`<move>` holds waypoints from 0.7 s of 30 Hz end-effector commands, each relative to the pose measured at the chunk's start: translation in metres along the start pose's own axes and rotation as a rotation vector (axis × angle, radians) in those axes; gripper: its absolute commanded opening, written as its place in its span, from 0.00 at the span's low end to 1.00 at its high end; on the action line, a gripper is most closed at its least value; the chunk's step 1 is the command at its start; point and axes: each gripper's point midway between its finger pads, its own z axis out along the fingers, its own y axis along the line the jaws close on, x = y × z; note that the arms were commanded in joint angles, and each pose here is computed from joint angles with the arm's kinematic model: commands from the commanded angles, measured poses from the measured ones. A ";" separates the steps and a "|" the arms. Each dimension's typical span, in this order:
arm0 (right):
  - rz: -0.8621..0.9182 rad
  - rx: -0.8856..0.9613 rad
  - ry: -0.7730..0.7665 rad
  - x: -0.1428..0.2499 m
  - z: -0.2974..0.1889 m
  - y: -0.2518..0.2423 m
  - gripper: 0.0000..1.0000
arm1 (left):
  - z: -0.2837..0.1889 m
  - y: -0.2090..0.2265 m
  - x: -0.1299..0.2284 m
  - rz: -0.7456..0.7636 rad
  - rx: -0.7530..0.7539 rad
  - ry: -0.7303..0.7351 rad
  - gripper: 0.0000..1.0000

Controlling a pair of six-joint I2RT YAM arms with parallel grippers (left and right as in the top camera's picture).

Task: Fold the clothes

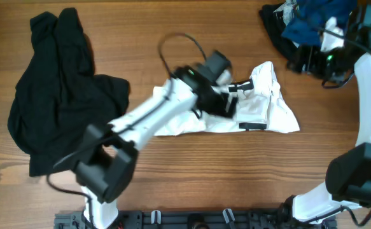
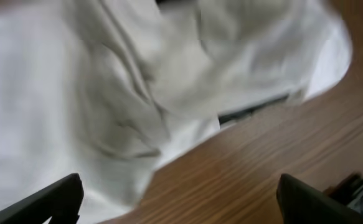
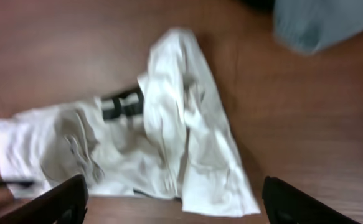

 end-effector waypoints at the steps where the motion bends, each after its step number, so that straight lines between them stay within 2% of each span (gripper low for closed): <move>1: -0.010 -0.049 0.113 0.029 0.045 -0.006 0.95 | -0.098 0.033 -0.059 -0.086 0.023 -0.265 1.00; 3: -0.009 -0.077 0.126 0.041 0.067 -0.008 0.99 | -0.117 0.066 -0.068 -0.155 -0.003 -0.308 1.00; 6: -0.063 -0.211 0.127 0.052 0.090 0.006 1.00 | -0.130 0.109 -0.066 -0.258 -0.046 -0.302 1.00; 9: -0.049 -0.237 0.144 0.059 0.111 0.005 1.00 | -0.134 0.127 -0.060 -0.302 -0.066 -0.287 1.00; 12: -0.046 -0.233 0.194 0.067 0.131 0.004 1.00 | -0.135 0.130 -0.059 -0.256 -0.084 -0.283 1.00; 17: 0.043 -0.051 0.257 0.076 0.154 -0.032 1.00 | -0.134 0.134 -0.056 -0.263 -0.106 -0.274 1.00; 21: 0.090 0.117 0.241 0.072 0.155 -0.059 1.00 | -0.135 0.139 -0.056 -0.268 -0.133 -0.276 1.00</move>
